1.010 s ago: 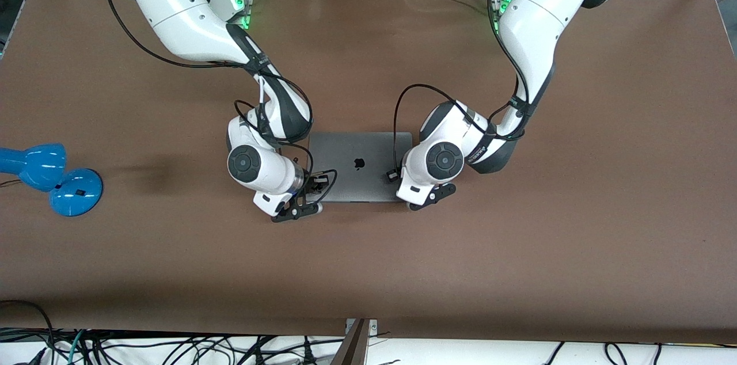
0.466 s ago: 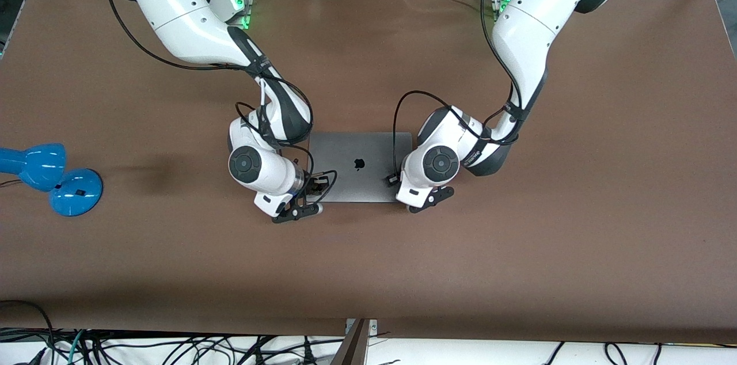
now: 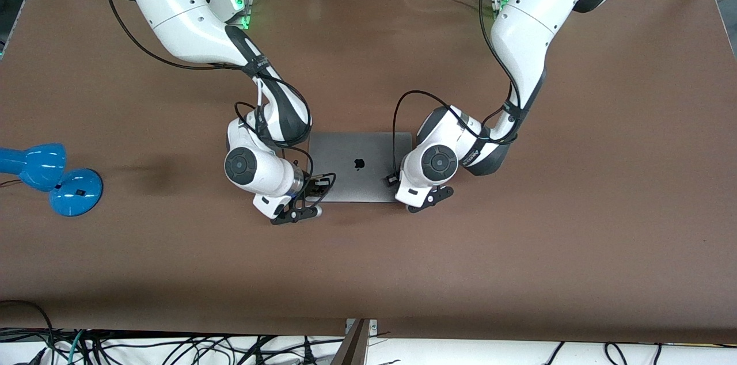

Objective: Close laptop with both arms from behind

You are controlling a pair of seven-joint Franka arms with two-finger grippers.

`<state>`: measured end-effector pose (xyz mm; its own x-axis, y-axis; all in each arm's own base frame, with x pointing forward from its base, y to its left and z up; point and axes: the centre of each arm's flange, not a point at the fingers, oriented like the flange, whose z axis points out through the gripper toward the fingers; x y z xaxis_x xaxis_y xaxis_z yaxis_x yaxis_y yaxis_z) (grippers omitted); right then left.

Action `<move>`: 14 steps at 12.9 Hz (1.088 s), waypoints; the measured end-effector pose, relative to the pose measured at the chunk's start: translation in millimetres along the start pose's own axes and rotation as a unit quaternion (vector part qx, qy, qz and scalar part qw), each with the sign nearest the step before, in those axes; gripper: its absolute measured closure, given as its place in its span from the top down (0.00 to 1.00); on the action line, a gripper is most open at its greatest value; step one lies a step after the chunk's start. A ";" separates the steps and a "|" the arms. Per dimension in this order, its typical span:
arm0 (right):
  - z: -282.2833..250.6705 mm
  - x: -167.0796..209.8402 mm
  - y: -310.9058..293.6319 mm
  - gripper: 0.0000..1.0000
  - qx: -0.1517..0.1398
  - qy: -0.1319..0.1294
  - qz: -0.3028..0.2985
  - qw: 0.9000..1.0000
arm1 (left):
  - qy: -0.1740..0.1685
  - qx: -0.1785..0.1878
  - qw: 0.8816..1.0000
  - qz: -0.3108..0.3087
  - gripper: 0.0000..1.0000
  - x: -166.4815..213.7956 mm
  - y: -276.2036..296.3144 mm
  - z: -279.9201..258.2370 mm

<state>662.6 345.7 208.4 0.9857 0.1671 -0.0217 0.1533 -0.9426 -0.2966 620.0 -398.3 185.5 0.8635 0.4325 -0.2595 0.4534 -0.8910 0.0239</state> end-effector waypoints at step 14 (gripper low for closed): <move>-286.5 -8.3 93.7 1.00 -0.090 -0.031 0.053 0.994 | 0.037 0.036 0.994 0.096 1.00 -73.0 -81.4 -257.0</move>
<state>688.9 173.2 454.3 0.9917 0.0757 -0.1042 0.0637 -0.9915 -0.1136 576.8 -321.8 450.6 0.9479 0.2598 -0.1844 0.2637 -0.9646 -0.0037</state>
